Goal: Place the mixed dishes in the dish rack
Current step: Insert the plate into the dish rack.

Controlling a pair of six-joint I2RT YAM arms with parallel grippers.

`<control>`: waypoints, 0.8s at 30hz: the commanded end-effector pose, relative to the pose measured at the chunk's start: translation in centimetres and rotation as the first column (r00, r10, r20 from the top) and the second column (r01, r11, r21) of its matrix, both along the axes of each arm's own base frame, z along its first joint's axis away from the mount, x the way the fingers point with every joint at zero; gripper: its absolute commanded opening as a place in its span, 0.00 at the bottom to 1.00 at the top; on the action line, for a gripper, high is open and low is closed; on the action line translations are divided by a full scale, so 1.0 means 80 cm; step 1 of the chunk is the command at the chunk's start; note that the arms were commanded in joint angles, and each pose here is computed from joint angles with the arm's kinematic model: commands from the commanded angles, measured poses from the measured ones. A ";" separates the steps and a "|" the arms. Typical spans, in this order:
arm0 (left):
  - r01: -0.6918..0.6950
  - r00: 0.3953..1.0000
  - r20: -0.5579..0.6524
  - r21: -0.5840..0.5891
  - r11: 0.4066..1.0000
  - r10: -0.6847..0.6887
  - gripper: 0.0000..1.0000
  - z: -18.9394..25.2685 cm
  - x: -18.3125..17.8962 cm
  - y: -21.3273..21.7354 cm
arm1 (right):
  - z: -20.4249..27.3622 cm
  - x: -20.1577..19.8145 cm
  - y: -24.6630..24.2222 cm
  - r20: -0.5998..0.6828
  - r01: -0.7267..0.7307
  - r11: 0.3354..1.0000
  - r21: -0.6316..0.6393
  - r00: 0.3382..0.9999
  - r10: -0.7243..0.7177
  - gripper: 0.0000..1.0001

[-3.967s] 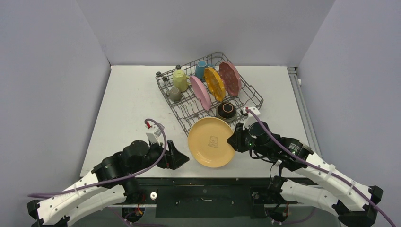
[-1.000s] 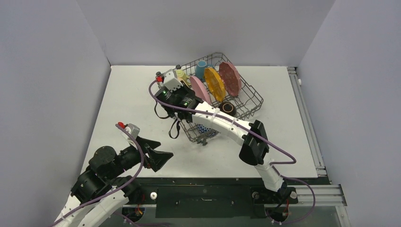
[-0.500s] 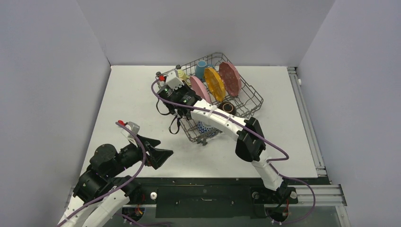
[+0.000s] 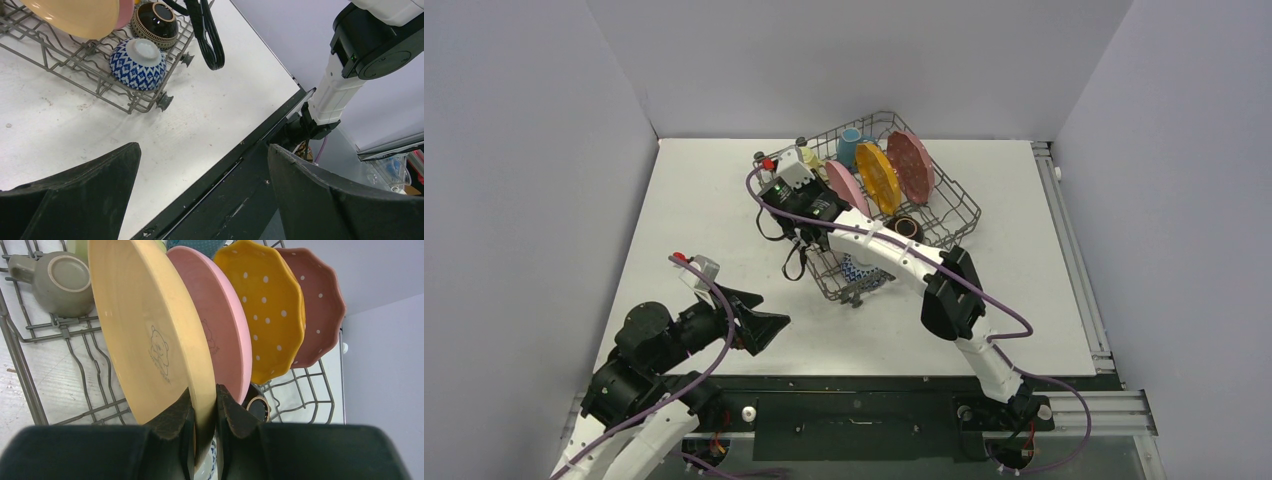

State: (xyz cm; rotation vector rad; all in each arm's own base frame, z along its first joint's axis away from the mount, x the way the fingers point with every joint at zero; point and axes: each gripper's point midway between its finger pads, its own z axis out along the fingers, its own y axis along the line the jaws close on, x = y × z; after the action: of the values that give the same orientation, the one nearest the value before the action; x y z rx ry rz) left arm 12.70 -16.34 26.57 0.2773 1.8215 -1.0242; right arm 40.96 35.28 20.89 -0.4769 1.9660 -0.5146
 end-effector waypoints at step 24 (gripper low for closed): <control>0.010 0.998 0.064 -0.023 1.000 -0.008 0.96 0.016 0.009 -0.003 | -0.034 0.005 0.013 -0.018 0.003 1.000 0.013 1.000 -0.003 0.05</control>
State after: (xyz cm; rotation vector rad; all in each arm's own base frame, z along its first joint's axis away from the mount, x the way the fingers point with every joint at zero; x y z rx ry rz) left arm 13.09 -16.24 26.87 0.2671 1.8065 -1.0280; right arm 41.12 35.98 17.50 -0.5158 2.0003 -0.5322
